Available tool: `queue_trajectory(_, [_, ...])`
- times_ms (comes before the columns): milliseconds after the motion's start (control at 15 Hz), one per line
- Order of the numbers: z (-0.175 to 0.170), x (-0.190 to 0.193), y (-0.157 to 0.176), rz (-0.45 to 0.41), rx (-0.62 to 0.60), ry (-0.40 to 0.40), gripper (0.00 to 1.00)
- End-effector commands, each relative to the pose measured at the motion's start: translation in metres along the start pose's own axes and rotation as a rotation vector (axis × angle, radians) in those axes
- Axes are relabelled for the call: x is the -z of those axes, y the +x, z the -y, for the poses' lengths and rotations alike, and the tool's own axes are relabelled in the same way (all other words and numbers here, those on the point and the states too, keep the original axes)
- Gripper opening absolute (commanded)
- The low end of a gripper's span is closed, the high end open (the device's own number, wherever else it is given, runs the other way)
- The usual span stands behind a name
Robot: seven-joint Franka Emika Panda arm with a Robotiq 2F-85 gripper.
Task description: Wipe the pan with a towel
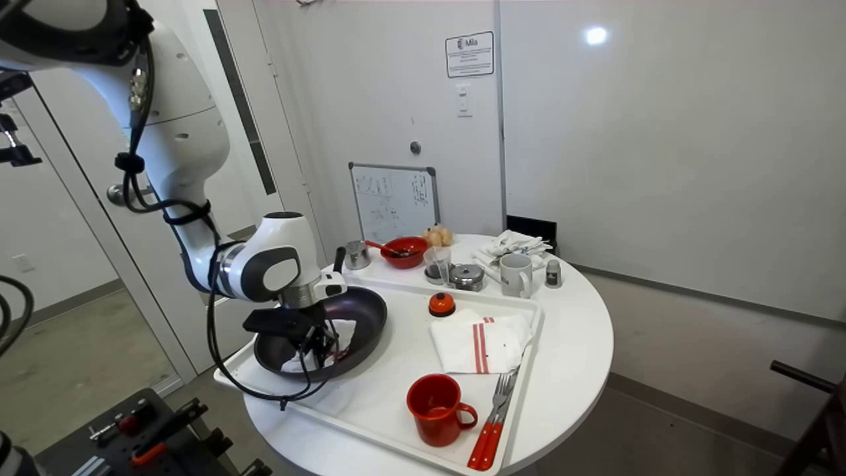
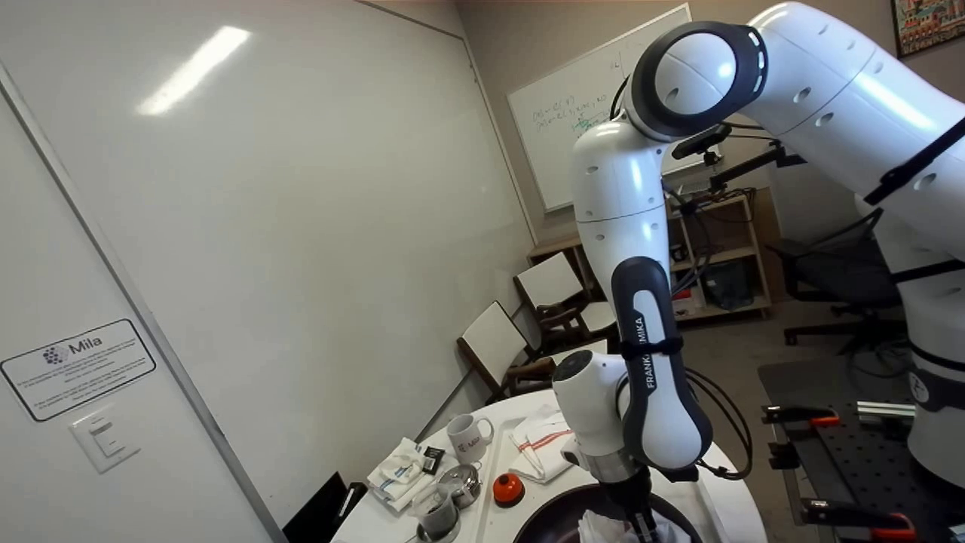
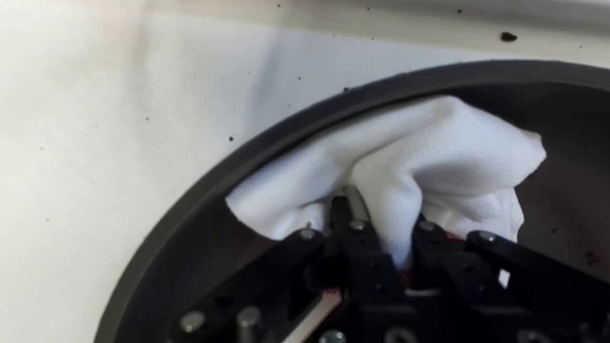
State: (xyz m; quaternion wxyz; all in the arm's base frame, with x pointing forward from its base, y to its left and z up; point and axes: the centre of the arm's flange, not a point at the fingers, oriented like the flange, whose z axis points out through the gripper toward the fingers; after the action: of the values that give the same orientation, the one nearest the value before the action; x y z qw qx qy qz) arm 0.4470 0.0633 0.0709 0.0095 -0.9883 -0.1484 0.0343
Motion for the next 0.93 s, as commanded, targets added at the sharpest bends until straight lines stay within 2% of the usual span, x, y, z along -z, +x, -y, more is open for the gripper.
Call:
queue_trajectory(0, [-0.002,0.004,0.023,-0.002,0.033,-0.03,0.03])
queue_trajectory(400, [0.005,0.024,0.071,-0.035,0.072,-0.053,0.03])
queue_trajectory(867, [0.034,0.044,0.115,-0.087,0.136,-0.059,0.03])
